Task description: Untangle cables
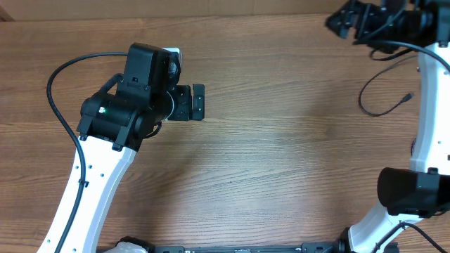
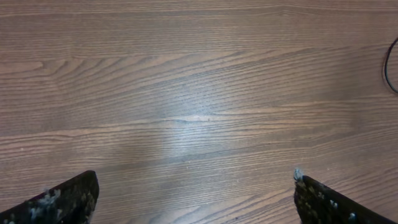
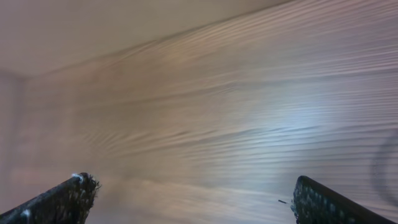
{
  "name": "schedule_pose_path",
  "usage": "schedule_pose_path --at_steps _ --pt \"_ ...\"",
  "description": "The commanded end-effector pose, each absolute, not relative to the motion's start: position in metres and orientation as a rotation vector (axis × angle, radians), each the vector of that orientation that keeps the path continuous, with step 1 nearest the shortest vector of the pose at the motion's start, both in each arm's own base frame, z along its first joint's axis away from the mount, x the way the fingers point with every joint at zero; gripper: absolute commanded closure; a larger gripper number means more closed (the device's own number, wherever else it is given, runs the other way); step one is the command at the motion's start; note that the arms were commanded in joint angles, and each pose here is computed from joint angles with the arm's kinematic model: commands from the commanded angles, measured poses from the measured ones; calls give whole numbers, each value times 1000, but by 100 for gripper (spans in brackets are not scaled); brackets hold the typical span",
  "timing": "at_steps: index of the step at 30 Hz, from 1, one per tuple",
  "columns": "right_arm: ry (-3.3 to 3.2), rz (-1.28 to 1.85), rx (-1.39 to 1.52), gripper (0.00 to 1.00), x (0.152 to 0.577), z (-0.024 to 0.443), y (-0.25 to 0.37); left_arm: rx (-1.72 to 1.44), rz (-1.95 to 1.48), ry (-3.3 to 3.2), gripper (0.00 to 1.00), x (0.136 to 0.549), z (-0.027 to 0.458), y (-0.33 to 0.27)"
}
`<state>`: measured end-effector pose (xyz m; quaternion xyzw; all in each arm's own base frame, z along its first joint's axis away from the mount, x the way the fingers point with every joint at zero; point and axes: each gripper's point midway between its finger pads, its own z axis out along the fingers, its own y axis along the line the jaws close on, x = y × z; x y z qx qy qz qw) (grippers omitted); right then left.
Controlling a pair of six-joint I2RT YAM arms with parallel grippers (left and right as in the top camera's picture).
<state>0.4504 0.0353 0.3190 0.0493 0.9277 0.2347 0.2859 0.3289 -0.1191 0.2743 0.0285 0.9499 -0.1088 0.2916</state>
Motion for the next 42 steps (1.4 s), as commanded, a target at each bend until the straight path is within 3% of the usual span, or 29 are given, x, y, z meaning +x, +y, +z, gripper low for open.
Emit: schedule_pose_path --at_steps 1,42 --pt "2460 768 9 0 437 334 75 71 -304 2519 0 328 279 -119" --pt "2466 778 -36 0 434 334 90 62 -274 2532 0 326 277 -115"
